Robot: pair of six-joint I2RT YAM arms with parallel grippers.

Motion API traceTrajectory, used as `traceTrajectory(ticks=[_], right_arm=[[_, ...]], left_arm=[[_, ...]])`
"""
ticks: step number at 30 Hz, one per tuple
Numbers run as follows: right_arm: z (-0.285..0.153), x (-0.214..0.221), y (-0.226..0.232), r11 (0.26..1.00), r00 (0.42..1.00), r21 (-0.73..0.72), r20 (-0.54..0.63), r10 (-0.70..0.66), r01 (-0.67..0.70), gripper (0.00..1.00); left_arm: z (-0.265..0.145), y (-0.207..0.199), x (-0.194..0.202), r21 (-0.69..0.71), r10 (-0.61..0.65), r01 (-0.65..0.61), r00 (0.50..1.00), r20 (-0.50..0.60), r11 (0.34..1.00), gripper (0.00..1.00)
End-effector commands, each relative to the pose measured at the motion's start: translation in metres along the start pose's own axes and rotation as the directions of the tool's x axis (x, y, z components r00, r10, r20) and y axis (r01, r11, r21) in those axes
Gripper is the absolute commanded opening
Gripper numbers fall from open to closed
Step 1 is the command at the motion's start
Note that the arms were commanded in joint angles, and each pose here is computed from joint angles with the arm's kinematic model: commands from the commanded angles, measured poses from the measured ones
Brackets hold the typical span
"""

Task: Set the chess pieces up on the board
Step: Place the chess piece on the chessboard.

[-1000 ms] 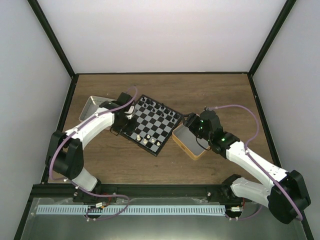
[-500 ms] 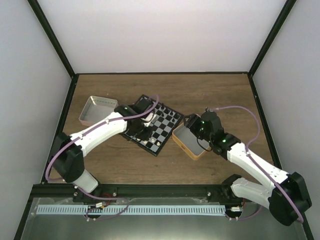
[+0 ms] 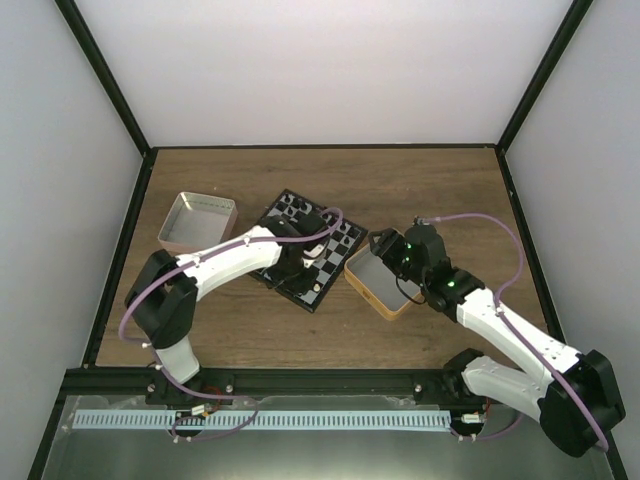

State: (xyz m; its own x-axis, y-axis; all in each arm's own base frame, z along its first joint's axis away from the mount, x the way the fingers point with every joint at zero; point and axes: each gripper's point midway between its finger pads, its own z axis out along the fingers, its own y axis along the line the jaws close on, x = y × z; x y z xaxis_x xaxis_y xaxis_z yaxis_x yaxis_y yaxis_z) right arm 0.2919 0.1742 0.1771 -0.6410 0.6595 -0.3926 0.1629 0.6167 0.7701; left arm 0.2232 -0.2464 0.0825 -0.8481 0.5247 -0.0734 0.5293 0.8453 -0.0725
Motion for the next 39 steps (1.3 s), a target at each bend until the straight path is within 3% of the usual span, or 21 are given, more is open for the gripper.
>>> traceTrajectory(ticks=[1,19,28,39], right_arm=[[-0.004,-0.005,-0.004,1.0,1.0,0.013,0.029,-0.001,0.001,0.65],[-0.005,-0.006,-0.007,1.0,1.0,0.016,0.03,-0.003,0.002,0.65],[-0.004,-0.006,-0.007,1.0,1.0,0.016,0.03,0.003,-0.003,0.65],[-0.003,-0.005,-0.009,1.0,1.0,0.021,0.028,-0.013,0.012,0.65]], left_arm=[[0.002,-0.001,-0.004,-0.03,0.019,-0.019,1.0,-0.011,0.999,0.06],[0.028,0.01,-0.015,-0.112,0.046,-0.051,0.998,-0.045,0.992,0.07],[0.034,0.013,-0.014,-0.119,0.045,-0.052,0.997,-0.063,0.991,0.18],[0.016,0.004,-0.024,-0.069,0.047,-0.046,0.999,0.006,0.997,0.33]])
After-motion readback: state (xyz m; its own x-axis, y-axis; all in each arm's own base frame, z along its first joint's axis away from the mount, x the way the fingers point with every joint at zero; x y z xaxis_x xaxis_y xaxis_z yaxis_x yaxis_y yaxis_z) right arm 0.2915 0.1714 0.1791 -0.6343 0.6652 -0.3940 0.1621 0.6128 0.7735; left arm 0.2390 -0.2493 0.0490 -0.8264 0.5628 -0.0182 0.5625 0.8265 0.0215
